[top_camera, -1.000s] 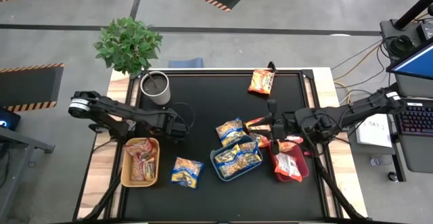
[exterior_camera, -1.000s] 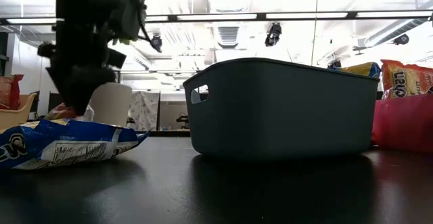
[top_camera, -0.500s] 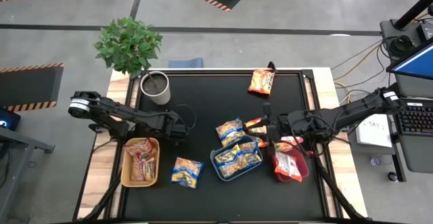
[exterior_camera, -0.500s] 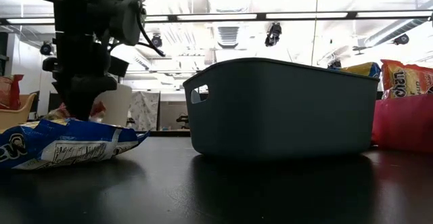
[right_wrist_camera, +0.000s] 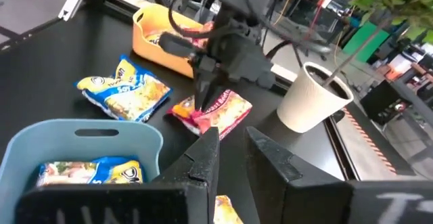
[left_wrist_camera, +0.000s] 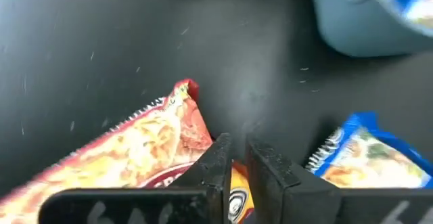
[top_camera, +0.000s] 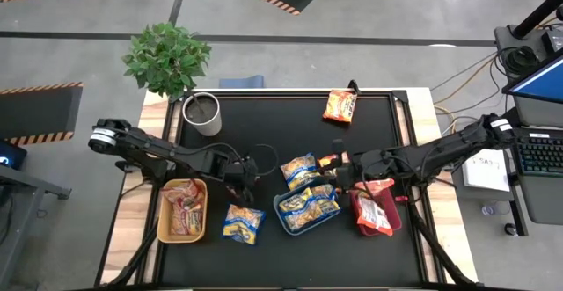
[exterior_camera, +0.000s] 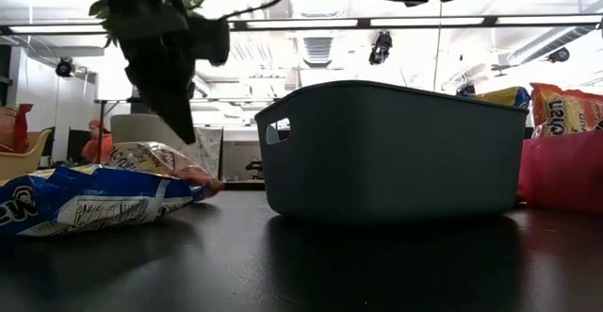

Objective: Sort Maruchan noodles
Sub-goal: Put the red noodle pack into the yellow bin

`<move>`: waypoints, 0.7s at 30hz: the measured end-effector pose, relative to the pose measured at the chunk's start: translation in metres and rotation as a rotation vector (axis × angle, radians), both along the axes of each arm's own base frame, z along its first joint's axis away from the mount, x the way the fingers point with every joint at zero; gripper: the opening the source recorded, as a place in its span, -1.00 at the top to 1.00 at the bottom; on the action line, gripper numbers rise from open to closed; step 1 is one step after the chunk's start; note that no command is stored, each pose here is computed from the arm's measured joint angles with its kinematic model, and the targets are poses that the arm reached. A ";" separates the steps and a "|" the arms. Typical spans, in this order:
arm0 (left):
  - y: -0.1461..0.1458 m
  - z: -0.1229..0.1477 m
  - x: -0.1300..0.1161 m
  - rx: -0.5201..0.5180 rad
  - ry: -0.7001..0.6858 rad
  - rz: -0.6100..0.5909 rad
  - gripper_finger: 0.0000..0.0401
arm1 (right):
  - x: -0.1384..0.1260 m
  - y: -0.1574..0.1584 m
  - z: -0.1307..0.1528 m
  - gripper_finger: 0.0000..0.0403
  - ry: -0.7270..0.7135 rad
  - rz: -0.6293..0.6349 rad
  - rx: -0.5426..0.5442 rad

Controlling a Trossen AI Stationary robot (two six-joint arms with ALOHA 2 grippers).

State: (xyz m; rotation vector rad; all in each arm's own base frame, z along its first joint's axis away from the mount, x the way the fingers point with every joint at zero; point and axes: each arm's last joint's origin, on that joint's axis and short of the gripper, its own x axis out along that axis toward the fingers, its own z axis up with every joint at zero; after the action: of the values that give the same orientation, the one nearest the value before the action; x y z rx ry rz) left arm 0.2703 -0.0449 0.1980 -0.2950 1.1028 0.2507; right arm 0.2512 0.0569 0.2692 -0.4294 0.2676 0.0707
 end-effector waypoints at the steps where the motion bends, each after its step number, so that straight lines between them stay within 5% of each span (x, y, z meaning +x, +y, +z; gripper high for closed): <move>1: -0.002 0.004 0.001 0.003 0.005 -0.035 0.87 | 0.003 0.001 -0.001 0.71 -0.007 0.000 0.002; 8: -0.017 0.007 -0.014 0.070 0.159 -0.276 0.90 | 0.021 -0.015 -0.005 0.77 -0.054 -0.109 0.151; 21: -0.017 -0.010 -0.028 0.107 0.231 -0.267 1.00 | 0.092 -0.067 -0.022 0.86 0.052 -0.140 0.462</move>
State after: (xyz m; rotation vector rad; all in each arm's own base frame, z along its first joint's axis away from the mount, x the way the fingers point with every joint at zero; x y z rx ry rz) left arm 0.2426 -0.0623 0.1878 -0.0216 1.3375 0.1061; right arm 0.3436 -0.0102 0.2472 0.0508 0.3220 0.0050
